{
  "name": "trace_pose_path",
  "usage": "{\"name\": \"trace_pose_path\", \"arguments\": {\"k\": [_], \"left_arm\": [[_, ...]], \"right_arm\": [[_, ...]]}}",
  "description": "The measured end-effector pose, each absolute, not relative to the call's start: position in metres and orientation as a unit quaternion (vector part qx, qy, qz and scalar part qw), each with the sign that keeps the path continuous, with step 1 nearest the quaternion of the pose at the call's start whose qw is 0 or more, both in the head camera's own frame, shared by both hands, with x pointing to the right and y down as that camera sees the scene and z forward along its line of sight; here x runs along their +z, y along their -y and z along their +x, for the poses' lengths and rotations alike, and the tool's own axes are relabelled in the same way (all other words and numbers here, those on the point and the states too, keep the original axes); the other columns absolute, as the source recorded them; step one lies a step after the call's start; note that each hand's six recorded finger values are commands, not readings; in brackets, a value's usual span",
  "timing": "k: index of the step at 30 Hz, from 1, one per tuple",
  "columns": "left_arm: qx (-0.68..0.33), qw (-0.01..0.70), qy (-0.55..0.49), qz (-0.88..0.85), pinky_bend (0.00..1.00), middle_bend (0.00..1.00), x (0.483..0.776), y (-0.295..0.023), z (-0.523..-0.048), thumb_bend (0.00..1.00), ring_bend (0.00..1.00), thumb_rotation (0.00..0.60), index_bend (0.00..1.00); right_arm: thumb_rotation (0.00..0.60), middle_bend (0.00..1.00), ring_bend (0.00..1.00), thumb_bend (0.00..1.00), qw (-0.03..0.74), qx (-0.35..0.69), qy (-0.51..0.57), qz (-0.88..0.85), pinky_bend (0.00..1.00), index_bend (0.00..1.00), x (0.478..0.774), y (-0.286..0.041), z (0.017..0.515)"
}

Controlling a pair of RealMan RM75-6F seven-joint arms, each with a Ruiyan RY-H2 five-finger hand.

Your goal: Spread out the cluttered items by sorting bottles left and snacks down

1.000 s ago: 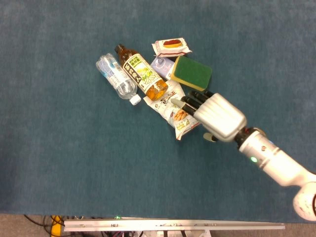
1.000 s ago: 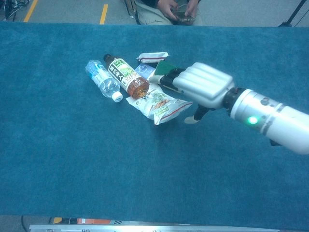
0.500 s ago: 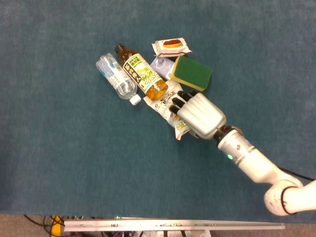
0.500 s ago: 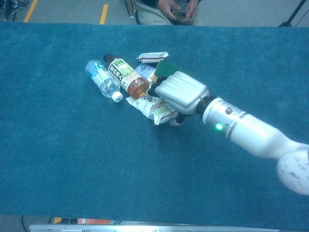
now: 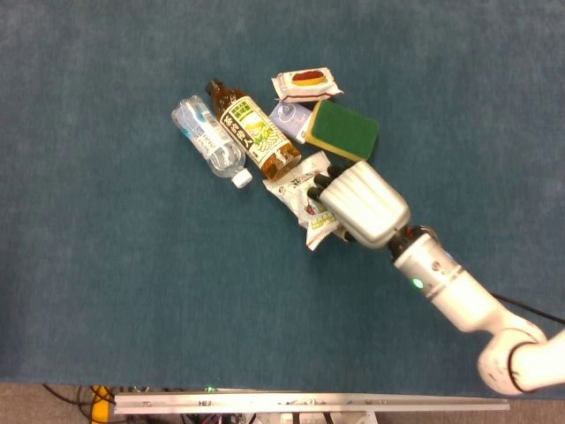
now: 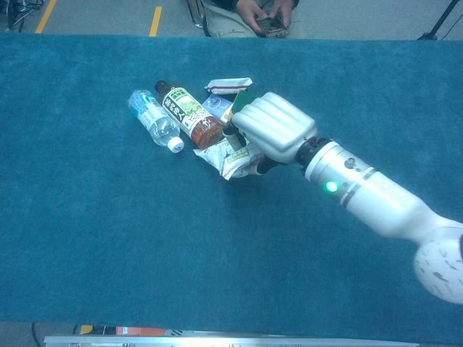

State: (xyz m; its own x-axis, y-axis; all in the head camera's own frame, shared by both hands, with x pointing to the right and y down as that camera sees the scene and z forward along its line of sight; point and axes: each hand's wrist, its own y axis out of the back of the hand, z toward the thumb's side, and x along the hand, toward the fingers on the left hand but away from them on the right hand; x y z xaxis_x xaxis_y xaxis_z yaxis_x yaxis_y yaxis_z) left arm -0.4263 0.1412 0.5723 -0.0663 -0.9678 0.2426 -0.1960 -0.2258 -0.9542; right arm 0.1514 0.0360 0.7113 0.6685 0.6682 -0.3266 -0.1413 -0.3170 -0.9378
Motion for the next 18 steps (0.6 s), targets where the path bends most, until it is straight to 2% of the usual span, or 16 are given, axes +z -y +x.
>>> {"name": "trace_pose_path", "arguments": {"k": [5,18], "left_arm": [[-0.523,0.370,-0.505,-0.578,0.16,0.15,0.571,-0.140,-0.425,0.26,0.05,0.600,0.20],[-0.519,0.371,-0.504,-0.581,0.16,0.15,0.574,-0.140,-0.421,0.26,0.05,0.600,0.20]], "right_arm": [[0.600,0.57,0.49,0.22,0.557,0.344,0.183,-0.733,0.64,0.69,0.693,-0.049,0.165],[0.600,0.57,0.49,0.22,0.559,0.305,0.139,-0.758,0.64,0.69,0.670,-0.106,0.200]]}}
